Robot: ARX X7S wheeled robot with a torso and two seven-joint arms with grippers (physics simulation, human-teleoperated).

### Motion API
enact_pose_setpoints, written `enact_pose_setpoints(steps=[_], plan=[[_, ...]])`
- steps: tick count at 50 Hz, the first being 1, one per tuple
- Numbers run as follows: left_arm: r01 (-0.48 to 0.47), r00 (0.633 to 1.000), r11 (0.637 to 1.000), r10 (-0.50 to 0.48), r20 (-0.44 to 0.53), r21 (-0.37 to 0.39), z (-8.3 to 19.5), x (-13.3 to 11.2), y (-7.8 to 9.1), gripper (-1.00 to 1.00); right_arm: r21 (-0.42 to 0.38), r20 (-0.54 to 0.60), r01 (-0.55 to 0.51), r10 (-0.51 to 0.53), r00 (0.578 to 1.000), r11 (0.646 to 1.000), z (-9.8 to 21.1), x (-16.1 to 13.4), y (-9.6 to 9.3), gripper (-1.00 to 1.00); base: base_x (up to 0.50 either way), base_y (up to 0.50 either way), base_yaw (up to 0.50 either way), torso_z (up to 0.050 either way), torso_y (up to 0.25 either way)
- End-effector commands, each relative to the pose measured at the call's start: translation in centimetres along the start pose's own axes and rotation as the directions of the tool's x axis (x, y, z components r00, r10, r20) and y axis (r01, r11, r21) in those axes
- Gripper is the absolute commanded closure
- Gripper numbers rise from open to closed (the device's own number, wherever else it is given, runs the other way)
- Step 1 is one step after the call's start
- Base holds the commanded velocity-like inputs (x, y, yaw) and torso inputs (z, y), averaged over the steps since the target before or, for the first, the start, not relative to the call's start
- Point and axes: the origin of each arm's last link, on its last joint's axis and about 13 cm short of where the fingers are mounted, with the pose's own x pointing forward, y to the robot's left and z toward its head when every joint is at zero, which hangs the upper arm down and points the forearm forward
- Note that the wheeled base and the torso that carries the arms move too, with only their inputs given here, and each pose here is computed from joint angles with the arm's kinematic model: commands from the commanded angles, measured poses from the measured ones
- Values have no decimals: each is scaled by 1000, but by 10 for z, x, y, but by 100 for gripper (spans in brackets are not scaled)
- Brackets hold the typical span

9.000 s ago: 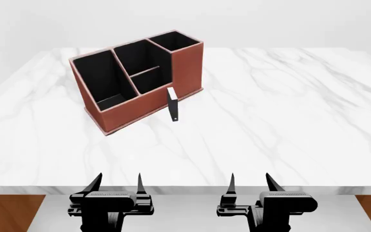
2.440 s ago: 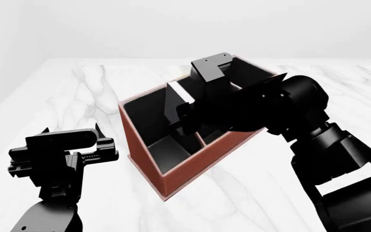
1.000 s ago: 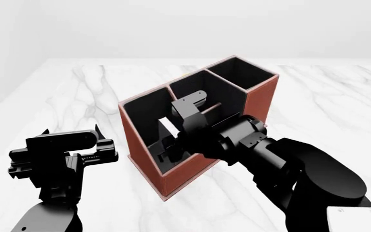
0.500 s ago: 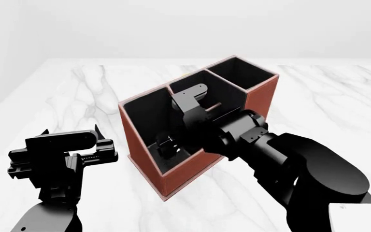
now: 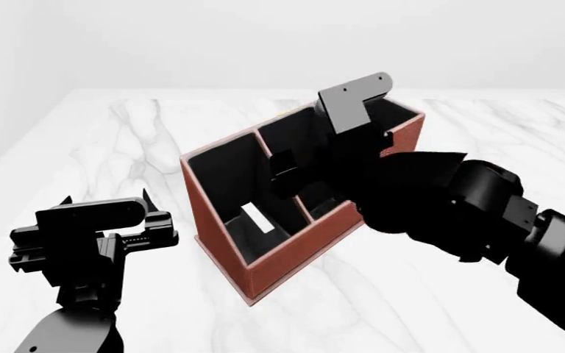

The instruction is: Pick up the book and place it in the left compartment of the caddy.

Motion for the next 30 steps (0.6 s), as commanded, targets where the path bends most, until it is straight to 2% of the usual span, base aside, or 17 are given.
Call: enact_pose_setpoints(steps=[1, 5, 11, 12, 26, 29, 30], plan=[[0, 1000, 1000, 0, 1, 0, -1, -1, 0, -100, 28, 273, 205, -204, 940, 978, -52, -45, 8, -100, 0, 0, 0, 0, 0], [0, 1000, 1000, 0, 3, -3, -1, -1, 0, -100, 65, 332, 223, -232, 914, 973, -65, -55, 11, -100, 0, 0, 0, 0, 0], [2, 1000, 1000, -2, 5, -2, 0, 0, -1, -100, 69, 347, 253, -261, 901, 965, -79, -57, 10, -100, 0, 0, 0, 0, 0], [2, 1000, 1000, -2, 6, -2, 0, 0, -1, -100, 42, 372, 262, -258, 892, 964, -84, -57, 11, -100, 0, 0, 0, 0, 0], [2, 1000, 1000, -2, 10, -4, 2, -2, -1, -100, 67, 432, 288, -288, 855, 955, -85, -65, 13, -100, 0, 0, 0, 0, 0], [-4, 1000, 1000, 4, 30, 17, 5, -2, -1, -100, 58, 459, 309, -300, 836, 949, -84, -66, 14, -100, 0, 0, 0, 0, 0], [-34, 994, 998, 28, 103, 56, 10, -3, -1, -100, 65, 520, 325, -310, 796, 944, -81, -69, 15, -100, 0, 0, 0, 0, 0]])
